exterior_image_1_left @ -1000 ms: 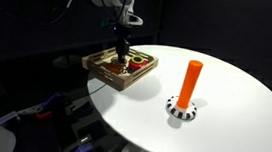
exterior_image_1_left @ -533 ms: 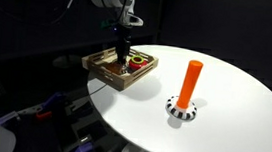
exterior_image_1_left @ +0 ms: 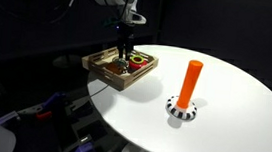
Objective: Put the clear ring on the tray
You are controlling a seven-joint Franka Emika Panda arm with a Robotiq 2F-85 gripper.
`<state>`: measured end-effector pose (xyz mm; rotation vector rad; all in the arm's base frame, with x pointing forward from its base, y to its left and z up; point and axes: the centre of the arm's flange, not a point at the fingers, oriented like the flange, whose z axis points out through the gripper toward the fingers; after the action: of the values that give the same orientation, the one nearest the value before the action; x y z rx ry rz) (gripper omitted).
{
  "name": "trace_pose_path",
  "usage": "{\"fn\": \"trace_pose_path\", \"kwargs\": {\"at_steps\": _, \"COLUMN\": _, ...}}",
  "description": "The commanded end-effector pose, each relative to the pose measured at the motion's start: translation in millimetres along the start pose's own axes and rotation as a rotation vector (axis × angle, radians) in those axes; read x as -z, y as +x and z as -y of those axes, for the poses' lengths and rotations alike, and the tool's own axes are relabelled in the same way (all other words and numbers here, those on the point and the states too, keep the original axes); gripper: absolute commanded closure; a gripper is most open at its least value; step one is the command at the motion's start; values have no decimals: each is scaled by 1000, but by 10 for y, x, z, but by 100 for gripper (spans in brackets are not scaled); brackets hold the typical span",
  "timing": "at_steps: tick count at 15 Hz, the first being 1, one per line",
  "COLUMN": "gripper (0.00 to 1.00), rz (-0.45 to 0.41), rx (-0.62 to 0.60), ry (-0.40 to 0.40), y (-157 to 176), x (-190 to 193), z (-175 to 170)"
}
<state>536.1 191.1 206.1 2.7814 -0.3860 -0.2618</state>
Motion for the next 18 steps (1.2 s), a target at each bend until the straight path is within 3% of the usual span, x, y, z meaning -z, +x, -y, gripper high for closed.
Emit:
{"fn": "trace_pose_path", "kwargs": {"at_steps": 1, "gripper": 0, "rz": 5, "rx": -7, "ry": 25, "y": 32, "x": 200, "z": -269}}
{"fn": "trace_pose_path", "kwargs": {"at_steps": 6, "gripper": 0, "rz": 7, "rx": 16, "ry": 73, "y": 90, "x": 360, "z": -599}}
{"fn": "trace_pose_path", "kwargs": {"at_steps": 14, "gripper": 0, "rz": 69, "rx": 144, "ry": 244, "y": 27, "x": 652, "z": -1062}}
{"fn": "trace_pose_path", "kwargs": {"at_steps": 18, "gripper": 0, "rz": 92, "rx": 133, "ry": 278, "y": -89, "x": 887, "z": -1308}}
